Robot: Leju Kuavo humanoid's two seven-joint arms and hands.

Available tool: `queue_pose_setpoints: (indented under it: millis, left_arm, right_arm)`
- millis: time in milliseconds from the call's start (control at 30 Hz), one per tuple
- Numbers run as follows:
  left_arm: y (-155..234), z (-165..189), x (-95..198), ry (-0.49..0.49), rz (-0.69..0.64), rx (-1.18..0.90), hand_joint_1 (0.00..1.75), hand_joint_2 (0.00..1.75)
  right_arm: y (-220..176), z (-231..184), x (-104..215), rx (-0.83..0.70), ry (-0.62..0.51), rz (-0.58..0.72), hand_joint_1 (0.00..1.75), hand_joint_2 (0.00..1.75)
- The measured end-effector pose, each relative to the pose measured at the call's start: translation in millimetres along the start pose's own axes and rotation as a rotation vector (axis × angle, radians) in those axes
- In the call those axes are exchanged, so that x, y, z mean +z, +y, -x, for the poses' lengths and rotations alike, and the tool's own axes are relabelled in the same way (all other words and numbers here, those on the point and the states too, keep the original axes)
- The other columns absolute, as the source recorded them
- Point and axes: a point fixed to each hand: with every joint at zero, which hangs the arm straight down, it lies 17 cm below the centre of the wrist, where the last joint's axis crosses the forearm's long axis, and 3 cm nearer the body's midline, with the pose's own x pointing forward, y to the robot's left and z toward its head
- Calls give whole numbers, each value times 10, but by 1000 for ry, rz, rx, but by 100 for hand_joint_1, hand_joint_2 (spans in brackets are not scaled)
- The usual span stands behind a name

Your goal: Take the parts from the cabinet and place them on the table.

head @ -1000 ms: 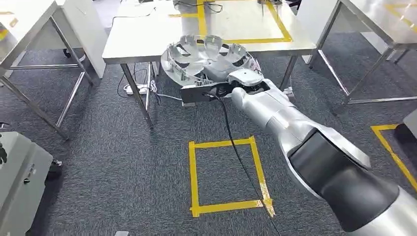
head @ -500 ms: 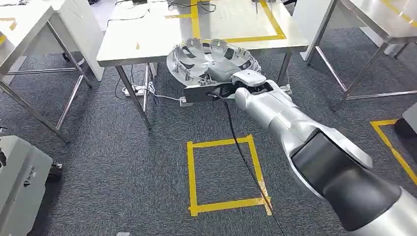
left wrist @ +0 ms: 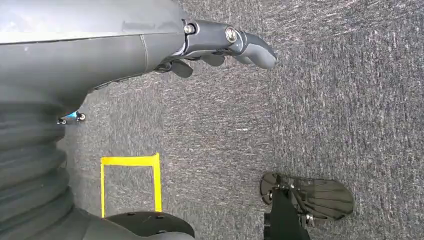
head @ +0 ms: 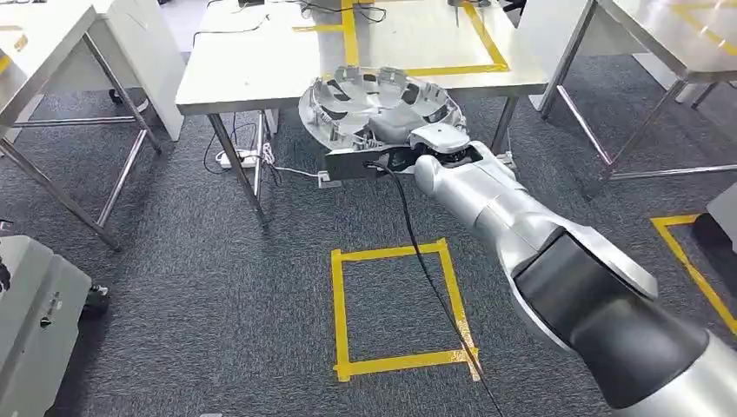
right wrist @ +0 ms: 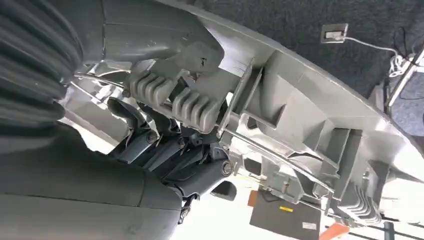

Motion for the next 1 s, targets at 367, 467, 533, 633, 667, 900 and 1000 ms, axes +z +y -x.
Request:
queue_pose_setpoints:
  millis: [367, 467, 533, 633, 667, 900, 1000]
  left_arm:
    - [-29, 3, 7, -1, 3, 1, 0, 175]
    - [-18, -10, 5, -3, 2, 1, 0, 175]
    - [-28, 8, 6, 1, 4, 1, 0, 175]
    - [-20, -15, 5, -3, 3, 1, 0, 175]
    - [-19, -26, 5, -4, 3, 1, 0, 175]
    - [-9, -8, 2, -3, 3, 1, 0, 175]
    - [-5, -17, 1, -5, 1, 6, 0, 175]
  right_arm:
    - [-37, 23, -3, -3, 11, 11, 164, 175]
    - [-76, 31, -9, -4, 19, 22, 164, 175]
    - [-113, 41, -10, -3, 23, 27, 164, 175]
    - [-149, 33, -17, 2, 27, 30, 164, 175]
    - [-157, 41, -17, 4, 31, 31, 164, 175]
    - [-147, 60, -15, 7, 39, 29, 164, 175]
    - [-178, 71, -16, 12, 43, 35, 164, 175]
